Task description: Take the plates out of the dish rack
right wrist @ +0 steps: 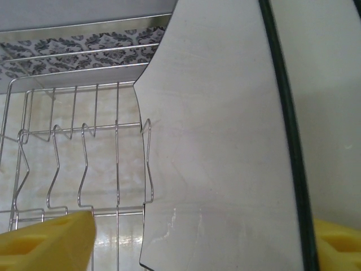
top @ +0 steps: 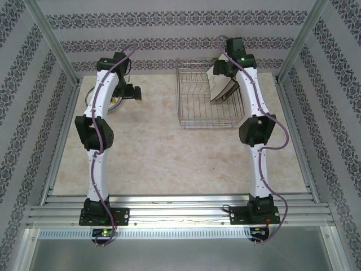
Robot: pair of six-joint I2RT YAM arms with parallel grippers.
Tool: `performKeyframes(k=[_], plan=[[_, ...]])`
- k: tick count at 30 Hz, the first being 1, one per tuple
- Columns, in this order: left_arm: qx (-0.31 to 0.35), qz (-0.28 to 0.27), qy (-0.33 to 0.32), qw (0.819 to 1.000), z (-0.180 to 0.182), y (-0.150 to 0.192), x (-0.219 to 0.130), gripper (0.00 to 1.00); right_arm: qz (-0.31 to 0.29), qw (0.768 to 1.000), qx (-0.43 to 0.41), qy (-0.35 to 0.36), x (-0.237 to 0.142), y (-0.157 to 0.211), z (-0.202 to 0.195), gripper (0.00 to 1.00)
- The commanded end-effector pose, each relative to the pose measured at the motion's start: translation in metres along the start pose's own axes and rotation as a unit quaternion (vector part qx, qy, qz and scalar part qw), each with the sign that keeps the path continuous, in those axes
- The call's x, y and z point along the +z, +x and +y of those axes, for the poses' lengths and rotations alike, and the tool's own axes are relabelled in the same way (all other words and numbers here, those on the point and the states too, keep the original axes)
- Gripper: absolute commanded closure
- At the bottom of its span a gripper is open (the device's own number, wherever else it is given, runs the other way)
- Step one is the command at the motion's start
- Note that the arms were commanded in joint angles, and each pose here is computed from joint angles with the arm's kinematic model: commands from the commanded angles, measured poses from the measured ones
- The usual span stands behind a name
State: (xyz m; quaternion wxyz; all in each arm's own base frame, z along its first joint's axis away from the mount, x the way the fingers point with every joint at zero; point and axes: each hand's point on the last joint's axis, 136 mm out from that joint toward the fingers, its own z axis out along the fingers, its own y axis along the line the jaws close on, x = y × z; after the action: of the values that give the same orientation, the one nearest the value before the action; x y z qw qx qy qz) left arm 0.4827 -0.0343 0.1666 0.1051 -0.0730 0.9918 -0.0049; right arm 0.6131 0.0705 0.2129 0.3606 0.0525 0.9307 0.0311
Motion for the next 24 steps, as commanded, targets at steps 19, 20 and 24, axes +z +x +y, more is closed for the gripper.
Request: performKeyframes(k=[19, 20, 24], plan=[[0.013, 0.019, -0.024, 0.999, 0.006, 0.008, 0.002, 0.0, -0.016, 0.999, 0.027, -0.015, -0.011, -0.008, 0.011, 0.82], [0.013, 0.018, -0.024, 0.999, 0.006, 0.007, 0.002, 0.0, -0.017, 0.999, 0.026, -0.015, -0.012, -0.008, 0.011, 0.84], [0.013, 0.017, -0.023, 1.0, 0.006, 0.007, 0.001, 0.0, -0.022, 0.999, 0.027, -0.013, -0.017, -0.011, 0.01, 0.93]])
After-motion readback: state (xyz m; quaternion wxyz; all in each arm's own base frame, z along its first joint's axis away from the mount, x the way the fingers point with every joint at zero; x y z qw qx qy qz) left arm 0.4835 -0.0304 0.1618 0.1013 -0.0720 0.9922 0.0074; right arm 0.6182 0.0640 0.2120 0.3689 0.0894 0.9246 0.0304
